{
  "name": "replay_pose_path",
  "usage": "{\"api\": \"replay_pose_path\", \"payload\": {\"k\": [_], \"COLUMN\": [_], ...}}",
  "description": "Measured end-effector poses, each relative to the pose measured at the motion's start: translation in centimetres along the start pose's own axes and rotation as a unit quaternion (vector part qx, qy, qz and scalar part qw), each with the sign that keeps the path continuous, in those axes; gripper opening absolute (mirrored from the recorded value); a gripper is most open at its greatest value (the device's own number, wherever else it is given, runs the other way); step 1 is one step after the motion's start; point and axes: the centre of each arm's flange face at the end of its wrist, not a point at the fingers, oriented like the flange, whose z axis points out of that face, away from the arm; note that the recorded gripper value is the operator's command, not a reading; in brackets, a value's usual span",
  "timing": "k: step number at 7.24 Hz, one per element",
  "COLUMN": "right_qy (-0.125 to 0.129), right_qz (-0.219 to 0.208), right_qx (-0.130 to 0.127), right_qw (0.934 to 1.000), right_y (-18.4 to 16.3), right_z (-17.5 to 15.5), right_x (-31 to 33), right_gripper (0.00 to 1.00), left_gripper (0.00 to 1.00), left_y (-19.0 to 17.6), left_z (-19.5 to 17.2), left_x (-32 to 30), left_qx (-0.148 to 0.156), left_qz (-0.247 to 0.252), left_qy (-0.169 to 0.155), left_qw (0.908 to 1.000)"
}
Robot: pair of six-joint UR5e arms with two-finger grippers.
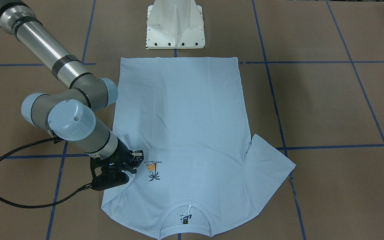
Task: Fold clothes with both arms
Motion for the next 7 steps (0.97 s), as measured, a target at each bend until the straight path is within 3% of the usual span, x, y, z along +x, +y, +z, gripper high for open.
{"api": "replay_pose_path", "payload": {"k": [1, 4, 7], "right_qy": [0.004, 0.004, -0.012], "right_qz": [0.005, 0.002, -0.014], "right_qx": [0.005, 0.018, 0.044], "right_qw": [1.0, 0.9998, 0.9989], "right_y": [0.2, 0.4, 0.4], "right_z": [0.6, 0.7, -0.9], "right_x": [-1.3, -2.7, -3.6], "right_gripper": [0.99, 1.0, 1.0], "left_gripper": [1.0, 1.0, 1.0], "left_y": [-0.1, -0.2, -0.6], "left_z": [-0.1, -0.2, -0.2], "left_x": [0.1, 0.4, 0.5], "left_qx": [0.002, 0.007, 0.01], "left_qz": [0.002, 0.008, 0.01], "left_qy": [0.003, 0.01, 0.012], "left_qw": [1.0, 0.9999, 0.9998]}}
